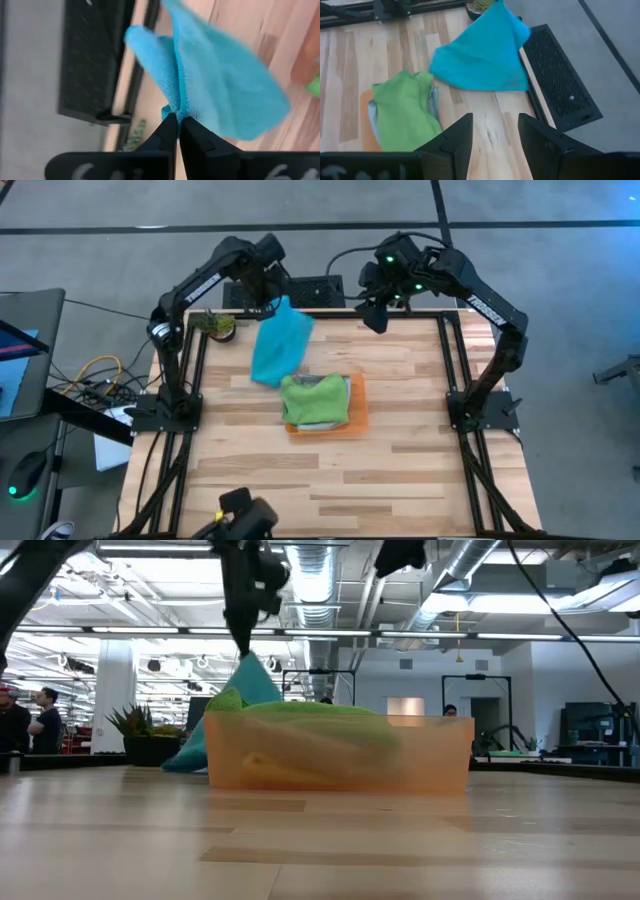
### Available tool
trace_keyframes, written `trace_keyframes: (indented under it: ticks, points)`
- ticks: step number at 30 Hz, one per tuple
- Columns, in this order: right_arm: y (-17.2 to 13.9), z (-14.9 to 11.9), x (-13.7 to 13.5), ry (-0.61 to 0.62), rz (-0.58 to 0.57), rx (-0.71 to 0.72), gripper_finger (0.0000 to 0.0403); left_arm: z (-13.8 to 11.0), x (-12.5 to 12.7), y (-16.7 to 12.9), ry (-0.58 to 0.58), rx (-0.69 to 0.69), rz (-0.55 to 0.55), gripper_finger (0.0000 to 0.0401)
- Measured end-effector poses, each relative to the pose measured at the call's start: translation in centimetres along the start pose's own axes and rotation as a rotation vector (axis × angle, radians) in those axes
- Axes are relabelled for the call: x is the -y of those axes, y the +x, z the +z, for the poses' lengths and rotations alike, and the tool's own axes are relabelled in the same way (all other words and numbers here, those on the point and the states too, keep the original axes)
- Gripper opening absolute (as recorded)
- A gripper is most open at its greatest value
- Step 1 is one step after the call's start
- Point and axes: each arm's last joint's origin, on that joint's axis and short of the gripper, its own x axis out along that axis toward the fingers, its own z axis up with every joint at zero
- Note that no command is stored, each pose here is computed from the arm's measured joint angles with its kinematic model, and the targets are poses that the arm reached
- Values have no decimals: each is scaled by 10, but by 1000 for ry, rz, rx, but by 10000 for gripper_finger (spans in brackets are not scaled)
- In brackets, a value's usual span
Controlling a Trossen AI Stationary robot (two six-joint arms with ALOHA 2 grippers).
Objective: Sort microfiber towel by color & place in baskets
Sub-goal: Fold the blue towel
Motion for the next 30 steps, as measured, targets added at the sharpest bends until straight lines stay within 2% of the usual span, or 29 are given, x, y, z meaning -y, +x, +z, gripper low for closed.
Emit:
trace_keyframes:
  ticks: [4,12,23,30]
  points:
    - [21,5,6,1,-3,-1,182,1,15,-29,21,83,39,1]
    - [75,24,17,-141,-22,71,182,3,32,-55,-16,145,108,1]
    - [157,40,22,-328,-24,175,182,8,43,-58,-30,161,97,0]
    - [189,46,21,-385,-9,267,182,8,44,-58,-23,161,97,0]
